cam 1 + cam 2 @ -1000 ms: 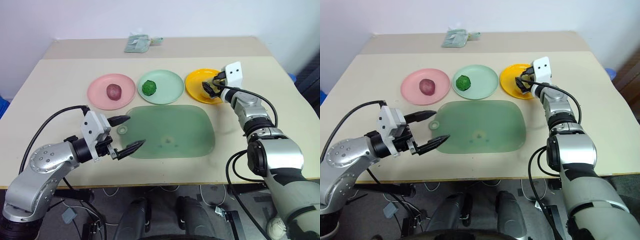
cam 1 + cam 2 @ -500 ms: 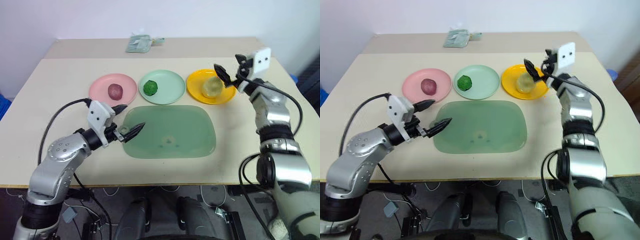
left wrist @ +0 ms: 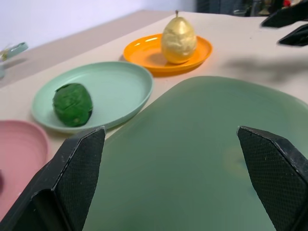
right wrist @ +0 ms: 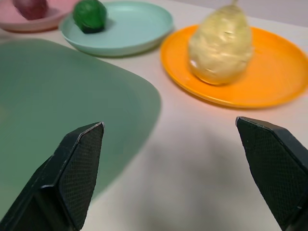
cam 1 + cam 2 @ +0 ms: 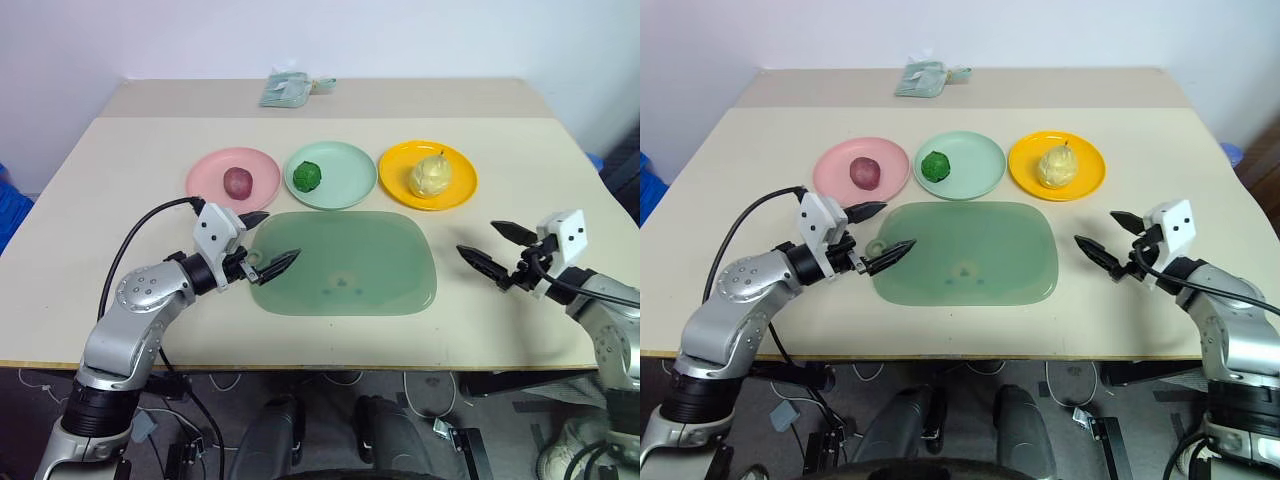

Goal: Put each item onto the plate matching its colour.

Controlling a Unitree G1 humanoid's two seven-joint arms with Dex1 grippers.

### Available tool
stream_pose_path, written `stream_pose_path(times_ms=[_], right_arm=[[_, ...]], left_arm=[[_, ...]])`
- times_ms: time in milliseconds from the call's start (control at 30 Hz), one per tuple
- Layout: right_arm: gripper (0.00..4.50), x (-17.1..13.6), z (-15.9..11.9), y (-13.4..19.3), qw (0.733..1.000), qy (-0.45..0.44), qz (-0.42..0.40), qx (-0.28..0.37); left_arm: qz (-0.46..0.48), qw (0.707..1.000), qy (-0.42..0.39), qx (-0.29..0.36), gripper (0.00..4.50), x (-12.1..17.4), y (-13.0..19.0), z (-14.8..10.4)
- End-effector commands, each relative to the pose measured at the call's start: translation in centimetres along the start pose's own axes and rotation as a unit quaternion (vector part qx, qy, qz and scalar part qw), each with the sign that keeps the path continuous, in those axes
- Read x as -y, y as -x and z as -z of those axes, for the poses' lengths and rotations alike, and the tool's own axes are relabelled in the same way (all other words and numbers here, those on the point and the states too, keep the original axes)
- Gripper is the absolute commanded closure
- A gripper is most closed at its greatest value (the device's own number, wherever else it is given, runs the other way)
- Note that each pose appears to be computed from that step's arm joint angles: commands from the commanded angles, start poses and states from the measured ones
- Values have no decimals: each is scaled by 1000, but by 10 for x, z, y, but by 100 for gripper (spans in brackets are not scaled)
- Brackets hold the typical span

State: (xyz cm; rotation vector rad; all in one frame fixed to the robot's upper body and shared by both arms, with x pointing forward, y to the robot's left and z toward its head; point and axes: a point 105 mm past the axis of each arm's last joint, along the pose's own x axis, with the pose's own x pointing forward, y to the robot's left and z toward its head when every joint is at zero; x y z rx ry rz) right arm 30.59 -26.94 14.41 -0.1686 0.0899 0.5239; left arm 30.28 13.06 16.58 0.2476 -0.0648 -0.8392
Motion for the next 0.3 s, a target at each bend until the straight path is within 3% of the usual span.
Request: stream_pose_path(times_ms=[33,300], right_arm=[[2,6,-19,8,999,30,18,23],[2,15,-22,12,997,47,55,19]], left_arm=[[-9,1000,-15,11,0,-2,7,-5],[-29,999,6,-11,0,5,30,13]])
